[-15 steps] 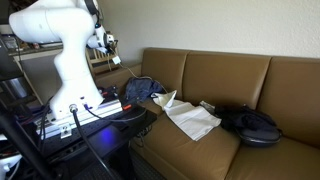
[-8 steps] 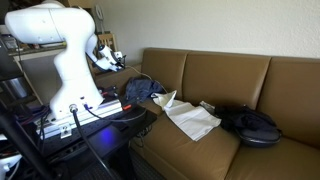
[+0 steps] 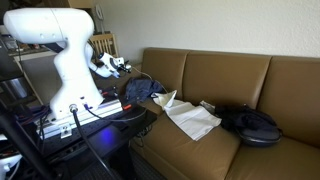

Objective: Put the white object on the arm of the couch

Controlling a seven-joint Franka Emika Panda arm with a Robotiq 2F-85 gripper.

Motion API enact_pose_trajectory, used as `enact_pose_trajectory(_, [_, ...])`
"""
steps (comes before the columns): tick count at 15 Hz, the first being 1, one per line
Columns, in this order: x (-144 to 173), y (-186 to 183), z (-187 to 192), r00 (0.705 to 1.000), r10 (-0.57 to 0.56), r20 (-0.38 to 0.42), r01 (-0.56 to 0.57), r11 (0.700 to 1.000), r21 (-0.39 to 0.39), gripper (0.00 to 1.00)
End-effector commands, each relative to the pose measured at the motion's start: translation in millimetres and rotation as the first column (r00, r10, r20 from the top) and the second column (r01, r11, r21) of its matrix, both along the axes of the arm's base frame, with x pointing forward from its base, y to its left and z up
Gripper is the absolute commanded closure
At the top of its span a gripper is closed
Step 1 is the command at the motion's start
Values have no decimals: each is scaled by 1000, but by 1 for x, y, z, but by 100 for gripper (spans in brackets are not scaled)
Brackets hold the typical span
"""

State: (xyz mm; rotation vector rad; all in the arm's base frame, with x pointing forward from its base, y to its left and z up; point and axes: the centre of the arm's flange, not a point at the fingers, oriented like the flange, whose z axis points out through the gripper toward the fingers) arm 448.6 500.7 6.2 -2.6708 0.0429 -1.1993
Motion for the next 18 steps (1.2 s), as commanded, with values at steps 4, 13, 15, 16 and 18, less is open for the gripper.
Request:
enact_pose_trajectory(4, [-5, 1, 48, 984, -29, -178, 36, 998, 41, 26])
enact_pose_trajectory(13, [10, -94, 165, 909, -254, -330, 149, 938, -312, 0])
enact_pose_trajectory(15, [6, -118, 187, 881, -275, -385, 162, 940, -300, 0])
enact_pose_trajectory(16, [5, -128, 201, 863, -272, -425, 177, 952, -249, 0])
enact_pose_trajectory(18, [7, -150, 226, 856, -280, -435, 251, 960, -124, 0])
